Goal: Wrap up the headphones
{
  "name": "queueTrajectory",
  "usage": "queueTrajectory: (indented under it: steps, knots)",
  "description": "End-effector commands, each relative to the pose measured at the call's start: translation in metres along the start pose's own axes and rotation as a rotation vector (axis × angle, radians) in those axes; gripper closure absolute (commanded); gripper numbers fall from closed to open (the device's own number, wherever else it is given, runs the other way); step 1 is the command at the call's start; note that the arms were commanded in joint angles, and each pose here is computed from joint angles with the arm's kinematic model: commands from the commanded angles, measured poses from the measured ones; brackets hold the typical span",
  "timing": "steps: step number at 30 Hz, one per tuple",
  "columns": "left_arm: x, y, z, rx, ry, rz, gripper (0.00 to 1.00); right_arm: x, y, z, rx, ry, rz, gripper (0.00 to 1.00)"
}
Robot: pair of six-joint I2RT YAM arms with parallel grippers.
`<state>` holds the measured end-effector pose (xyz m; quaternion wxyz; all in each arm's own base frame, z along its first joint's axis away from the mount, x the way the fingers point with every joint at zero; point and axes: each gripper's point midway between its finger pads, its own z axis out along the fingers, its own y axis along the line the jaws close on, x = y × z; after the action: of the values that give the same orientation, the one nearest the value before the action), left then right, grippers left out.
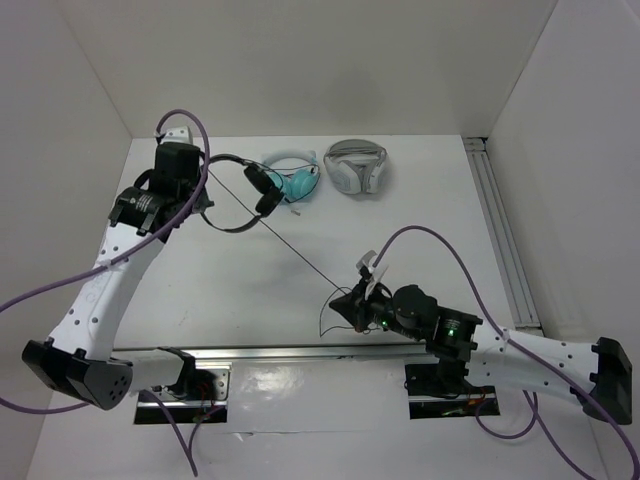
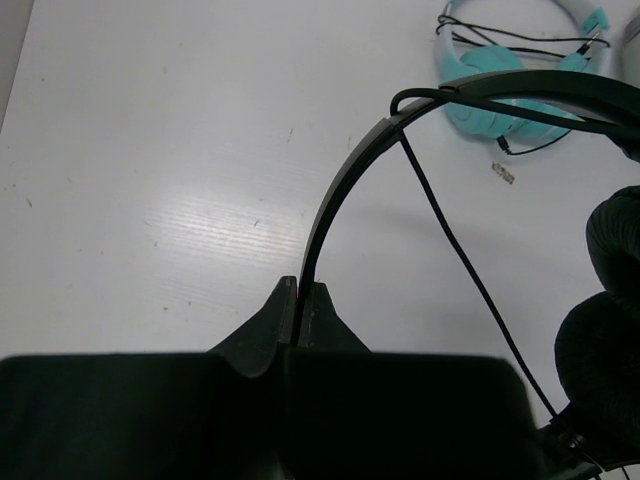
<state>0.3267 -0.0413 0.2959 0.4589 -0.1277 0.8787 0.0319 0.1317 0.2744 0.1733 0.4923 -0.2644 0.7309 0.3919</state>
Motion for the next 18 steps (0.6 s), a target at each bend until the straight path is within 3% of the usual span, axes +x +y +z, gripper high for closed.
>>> queueTrajectory:
  steps: [1, 8, 18]
  knots:
    - [-0.004, -0.002, 0.009, 0.008, -0.021, -0.067, 1.0, -0.006, -0.004, -0.001, 0.052, 0.046, -0.031, 1.0]
    - [0.048, -0.018, 0.029, -0.013, 0.077, 0.104, 1.0, -0.063, -0.006, 0.003, 0.14, 0.023, -0.169, 1.0]
    - [0.109, -0.061, 0.023, 0.028, 0.154, 0.433, 1.0, -0.164, -0.014, 0.001, 0.334, -0.094, -0.31, 1.0]
